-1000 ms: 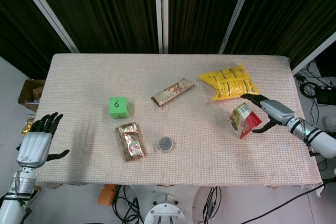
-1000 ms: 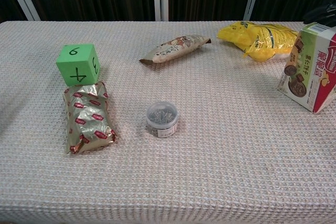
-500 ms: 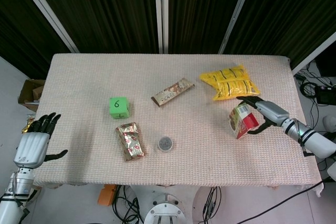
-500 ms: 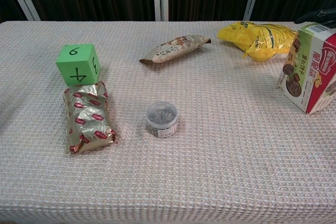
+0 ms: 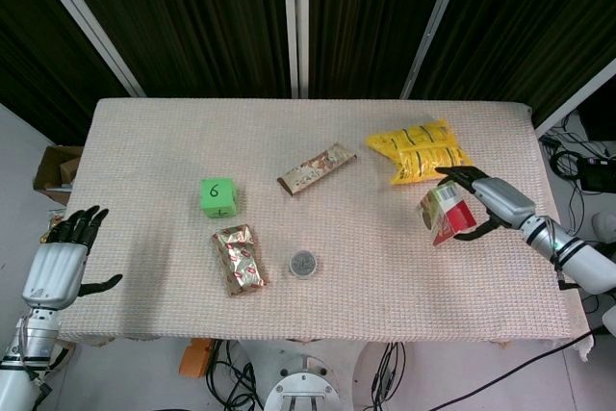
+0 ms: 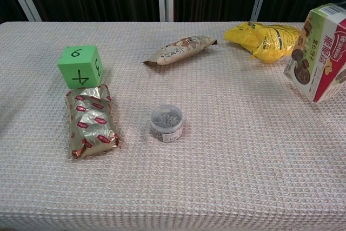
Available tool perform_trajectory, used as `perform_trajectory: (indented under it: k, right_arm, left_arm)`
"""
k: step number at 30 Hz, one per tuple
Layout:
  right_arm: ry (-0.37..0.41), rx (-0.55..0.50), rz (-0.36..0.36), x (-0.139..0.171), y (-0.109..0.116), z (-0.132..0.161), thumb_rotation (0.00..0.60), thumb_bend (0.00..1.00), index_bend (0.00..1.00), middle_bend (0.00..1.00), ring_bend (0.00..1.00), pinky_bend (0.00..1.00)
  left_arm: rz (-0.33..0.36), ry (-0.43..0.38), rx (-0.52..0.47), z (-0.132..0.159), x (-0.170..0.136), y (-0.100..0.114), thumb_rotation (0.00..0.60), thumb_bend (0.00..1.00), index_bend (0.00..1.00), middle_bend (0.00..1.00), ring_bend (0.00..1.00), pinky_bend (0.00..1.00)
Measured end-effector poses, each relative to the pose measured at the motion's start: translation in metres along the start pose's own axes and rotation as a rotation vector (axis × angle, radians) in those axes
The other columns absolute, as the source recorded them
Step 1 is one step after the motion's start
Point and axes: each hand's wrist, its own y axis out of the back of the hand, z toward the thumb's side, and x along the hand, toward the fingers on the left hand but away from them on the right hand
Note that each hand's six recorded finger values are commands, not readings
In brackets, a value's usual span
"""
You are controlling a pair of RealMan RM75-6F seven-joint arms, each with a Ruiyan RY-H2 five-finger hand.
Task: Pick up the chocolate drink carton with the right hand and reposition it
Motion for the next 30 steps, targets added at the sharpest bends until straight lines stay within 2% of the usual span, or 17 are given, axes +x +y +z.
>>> perform_trajectory:
  k: [3,9,13,19,22,25,28,30]
  right_arm:
    - [0.004,0.117,-0.006,0.005,0.008,0.011,0.6,0.13,0.0,0.49,0.01,0.0]
    - [-0.025,0.463,-0.015,0.013,0.017,0.039,0.6,0.12,0.0,0.56,0.05,0.0]
    - [-0.073,0.734,-0.028,0.012,0.019,0.06,0.6,0.08,0.0,0.57,0.05,0.0]
    - [-0.184,1.056,-0.036,0.001,0.013,0.082,0.6,0.08,0.0,0.58,0.05,0.0]
    - [-0.266,1.148,-0.008,-0.008,0.0,0.086,0.6,0.08,0.0,0.59,0.07,0.0]
    - [-0.342,1.172,0.062,-0.019,-0.024,0.087,0.6,0.08,0.0,0.6,0.07,0.0]
    - [-0.366,1.157,0.139,-0.03,-0.06,0.094,0.6,0.08,0.0,0.6,0.08,0.0]
    - [-0.358,1.148,0.165,-0.036,-0.08,0.101,0.6,0.08,0.0,0.61,0.08,0.0]
  left_arm:
    - [0.005,-0.003,-0.007,-0.001,0.0,0.001,0.474,0.04,0.08,0.08,0.07,0.19]
    - [0.006,-0.01,-0.02,-0.003,-0.003,-0.001,0.472,0.04,0.08,0.08,0.07,0.19]
    - [0.013,-0.011,-0.027,-0.005,-0.006,0.0,0.473,0.04,0.08,0.07,0.07,0.19]
    - [0.028,-0.01,-0.036,-0.009,-0.008,0.003,0.475,0.04,0.08,0.08,0.07,0.19]
    - [0.028,-0.011,-0.037,-0.01,-0.009,0.004,0.474,0.04,0.08,0.07,0.07,0.19]
    - [0.028,-0.011,-0.04,-0.011,-0.01,0.004,0.473,0.03,0.08,0.07,0.07,0.19]
    - [0.025,-0.009,-0.04,-0.013,-0.01,0.003,0.476,0.04,0.08,0.08,0.07,0.19]
    - [0.023,-0.009,-0.041,-0.014,-0.011,0.002,0.472,0.04,0.08,0.07,0.07,0.19]
